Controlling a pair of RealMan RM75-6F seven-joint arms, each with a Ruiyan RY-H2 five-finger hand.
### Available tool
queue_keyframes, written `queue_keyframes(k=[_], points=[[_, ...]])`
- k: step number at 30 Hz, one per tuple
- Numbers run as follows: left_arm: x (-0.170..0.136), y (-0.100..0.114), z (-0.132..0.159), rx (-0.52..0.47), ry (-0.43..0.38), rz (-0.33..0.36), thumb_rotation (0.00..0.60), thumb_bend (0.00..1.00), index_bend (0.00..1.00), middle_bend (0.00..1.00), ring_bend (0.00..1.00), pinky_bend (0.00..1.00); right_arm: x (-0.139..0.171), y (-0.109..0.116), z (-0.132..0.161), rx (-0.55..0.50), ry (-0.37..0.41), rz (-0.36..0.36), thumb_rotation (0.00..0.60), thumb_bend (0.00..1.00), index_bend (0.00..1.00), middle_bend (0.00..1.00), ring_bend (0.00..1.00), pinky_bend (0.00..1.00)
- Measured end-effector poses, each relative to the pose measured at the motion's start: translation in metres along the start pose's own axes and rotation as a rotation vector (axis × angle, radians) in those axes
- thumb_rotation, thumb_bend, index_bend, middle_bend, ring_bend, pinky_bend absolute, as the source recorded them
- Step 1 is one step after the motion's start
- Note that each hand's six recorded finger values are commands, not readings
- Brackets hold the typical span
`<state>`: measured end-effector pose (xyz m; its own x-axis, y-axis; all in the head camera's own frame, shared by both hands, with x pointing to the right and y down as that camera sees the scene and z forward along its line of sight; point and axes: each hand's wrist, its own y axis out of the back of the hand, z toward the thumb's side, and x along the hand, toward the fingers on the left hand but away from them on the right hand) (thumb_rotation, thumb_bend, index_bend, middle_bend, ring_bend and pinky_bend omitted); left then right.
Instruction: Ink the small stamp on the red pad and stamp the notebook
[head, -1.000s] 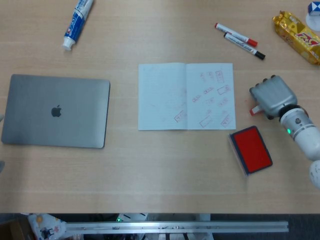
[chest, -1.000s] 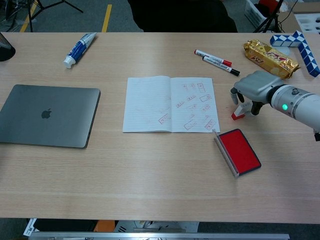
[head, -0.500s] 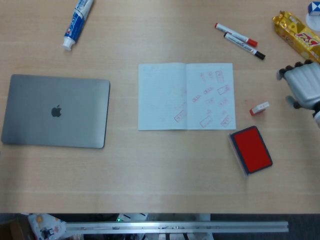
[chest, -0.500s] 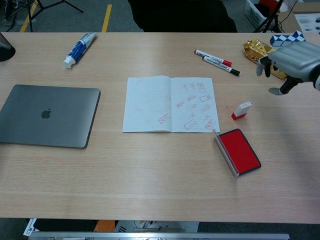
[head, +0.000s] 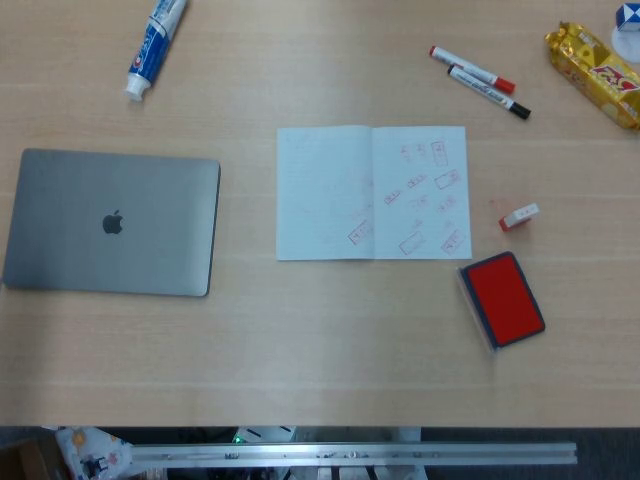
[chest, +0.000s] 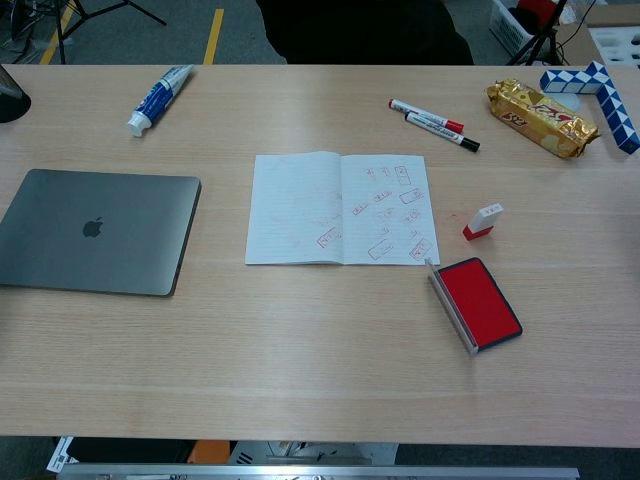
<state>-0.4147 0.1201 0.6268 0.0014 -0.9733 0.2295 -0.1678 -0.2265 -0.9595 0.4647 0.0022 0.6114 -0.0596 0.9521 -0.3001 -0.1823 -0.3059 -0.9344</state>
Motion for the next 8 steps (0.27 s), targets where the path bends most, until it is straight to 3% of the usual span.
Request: queue_keyframes(k=[4, 8], points=[[0.000, 0.003, 0.005, -0.018, -0.024, 0.056, 0.600, 0.24, 0.05, 0.06, 0.25, 0.23, 0.022, 0.003, -0.023, -0.062, -0.065, -0.032, 0.600, 0.30, 0.45, 0.49, 0.38, 0.35], [-0.003, 0.004, 0.007, -0.023, -0.035, 0.067, 0.600, 0.24, 0.05, 0.06, 0.25, 0.23, 0.036, 0.003, -0.033, -0.081, -0.091, -0.037, 0.600, 0.30, 0.45, 0.49, 0.38, 0.35]])
